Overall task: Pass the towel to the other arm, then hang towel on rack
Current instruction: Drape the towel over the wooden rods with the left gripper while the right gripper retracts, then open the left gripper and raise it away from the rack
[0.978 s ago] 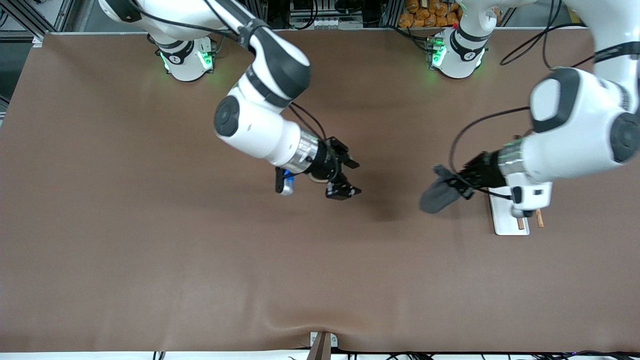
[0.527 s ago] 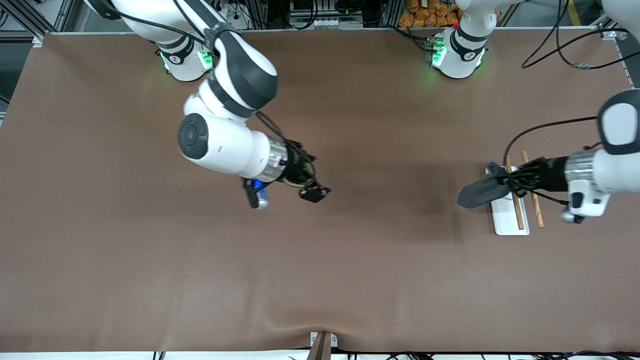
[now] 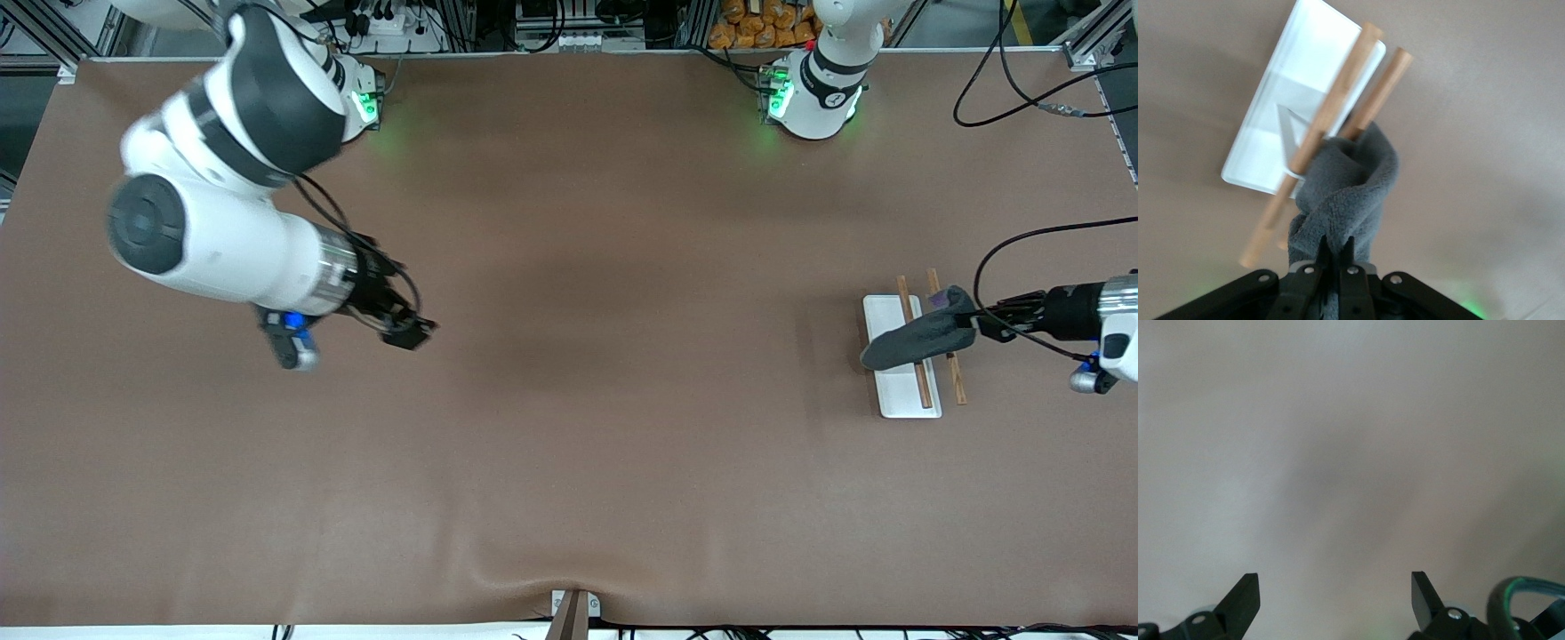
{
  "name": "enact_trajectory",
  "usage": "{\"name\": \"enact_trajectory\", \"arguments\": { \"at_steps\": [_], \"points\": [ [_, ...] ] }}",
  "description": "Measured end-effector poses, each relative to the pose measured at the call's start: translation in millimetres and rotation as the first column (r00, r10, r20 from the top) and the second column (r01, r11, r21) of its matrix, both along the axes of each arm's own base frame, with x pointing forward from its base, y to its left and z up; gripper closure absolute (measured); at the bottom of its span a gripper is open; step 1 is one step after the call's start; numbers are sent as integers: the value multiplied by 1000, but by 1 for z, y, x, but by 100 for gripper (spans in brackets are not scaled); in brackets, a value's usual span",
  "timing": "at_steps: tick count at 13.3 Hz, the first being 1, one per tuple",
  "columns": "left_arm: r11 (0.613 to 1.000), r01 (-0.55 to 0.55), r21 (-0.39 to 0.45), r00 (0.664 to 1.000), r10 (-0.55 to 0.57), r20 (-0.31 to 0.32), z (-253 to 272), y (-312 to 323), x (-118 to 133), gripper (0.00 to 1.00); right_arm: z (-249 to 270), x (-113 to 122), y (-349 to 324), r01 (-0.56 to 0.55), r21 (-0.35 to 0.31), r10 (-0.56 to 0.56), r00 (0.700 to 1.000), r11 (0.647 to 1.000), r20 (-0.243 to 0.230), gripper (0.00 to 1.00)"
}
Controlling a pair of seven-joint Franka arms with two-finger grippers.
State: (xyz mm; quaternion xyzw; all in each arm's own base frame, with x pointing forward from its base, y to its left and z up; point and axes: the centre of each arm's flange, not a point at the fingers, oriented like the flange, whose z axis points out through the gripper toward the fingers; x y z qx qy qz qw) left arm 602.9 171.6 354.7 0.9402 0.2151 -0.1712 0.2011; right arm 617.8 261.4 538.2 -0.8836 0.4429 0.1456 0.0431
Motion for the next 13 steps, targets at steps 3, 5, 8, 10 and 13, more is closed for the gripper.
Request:
{"name": "enact_trajectory", "arguments": {
  "at_steps": [3,5,8,10,13],
  "points": [
    [996,75,-53,996,-72,59,-22,44,-9,86,19,-8,-41,-275,7,275,961,961,15,0],
    [993,95,-69,993,-90,81,-36,59,-11,65,28,-5,-71,-322,-52,324,946,945,24,0],
    [992,106,-74,991,-99,90,-42,57,-7,50,47,-11,-88,-442,-123,450,891,889,54,0],
    [991,108,-74,990,-101,94,-41,56,-6,27,61,-16,-110,-518,-128,529,846,846,67,0],
    [991,111,-69,989,-103,105,-36,56,-3,12,80,-26,-149,-624,-140,637,766,768,82,0]
  ]
}}
